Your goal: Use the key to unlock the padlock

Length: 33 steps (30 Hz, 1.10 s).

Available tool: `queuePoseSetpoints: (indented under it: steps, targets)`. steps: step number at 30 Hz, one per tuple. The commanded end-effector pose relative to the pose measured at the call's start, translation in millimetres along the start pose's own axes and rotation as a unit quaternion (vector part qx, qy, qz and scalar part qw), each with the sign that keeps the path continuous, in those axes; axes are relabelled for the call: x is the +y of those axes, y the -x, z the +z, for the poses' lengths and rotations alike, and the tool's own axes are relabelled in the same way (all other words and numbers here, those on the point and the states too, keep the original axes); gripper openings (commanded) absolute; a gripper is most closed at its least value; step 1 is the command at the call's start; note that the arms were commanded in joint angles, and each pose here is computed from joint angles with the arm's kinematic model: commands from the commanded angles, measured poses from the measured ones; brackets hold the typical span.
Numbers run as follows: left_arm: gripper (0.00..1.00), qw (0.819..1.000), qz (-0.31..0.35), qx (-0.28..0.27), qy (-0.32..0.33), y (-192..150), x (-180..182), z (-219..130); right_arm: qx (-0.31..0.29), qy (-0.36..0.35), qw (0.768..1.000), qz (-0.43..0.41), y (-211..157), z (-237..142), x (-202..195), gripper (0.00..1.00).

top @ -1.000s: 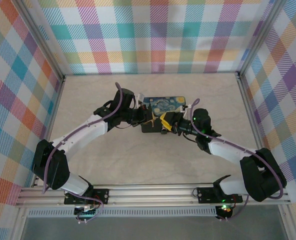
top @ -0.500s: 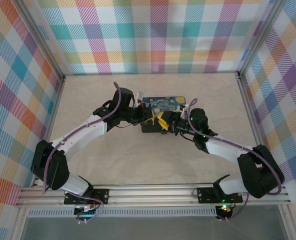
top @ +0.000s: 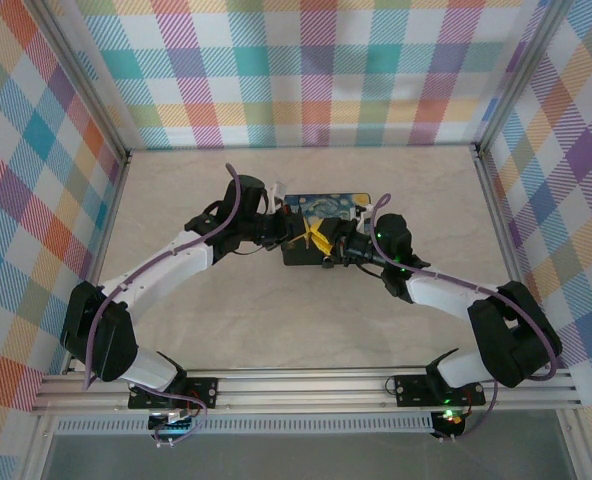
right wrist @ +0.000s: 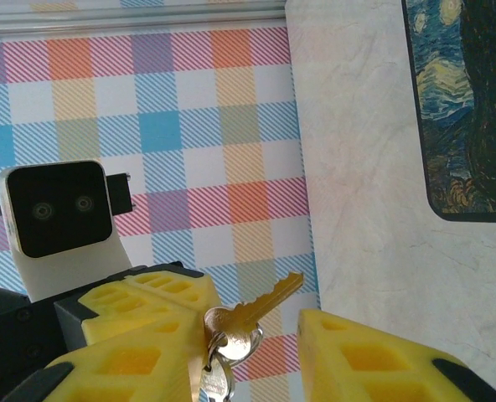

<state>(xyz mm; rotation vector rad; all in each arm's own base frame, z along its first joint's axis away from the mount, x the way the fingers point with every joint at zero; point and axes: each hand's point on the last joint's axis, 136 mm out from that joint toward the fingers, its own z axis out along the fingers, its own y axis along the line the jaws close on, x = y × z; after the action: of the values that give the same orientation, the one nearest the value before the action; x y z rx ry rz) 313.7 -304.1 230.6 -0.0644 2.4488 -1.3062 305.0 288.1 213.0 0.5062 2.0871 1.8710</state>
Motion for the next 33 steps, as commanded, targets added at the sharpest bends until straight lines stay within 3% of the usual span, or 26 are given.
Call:
queuePoseSetpoints:
  steps: [1,19,30,33]
  targets:
    - [0.0,1.0,0.0,-0.009,-0.025,2.0,-9.8,-9.4,-0.006,0.033,0.999,-0.012,2.3,3.8,22.6,0.34]
    - [0.0,0.999,-0.012,-0.013,-0.036,1.4,-9.5,-7.7,-0.014,0.051,0.999,-0.009,2.8,0.5,33.6,0.17]
    - [0.0,0.999,-0.013,-0.007,-0.036,-1.5,-8.3,-7.4,-0.015,0.039,0.998,-0.054,0.9,-3.0,40.2,0.06]
    - [0.12,1.0,-0.002,0.001,-0.027,-4.5,-6.3,-9.1,-0.005,0.022,0.995,-0.102,-4.3,-6.9,44.3,0.04]
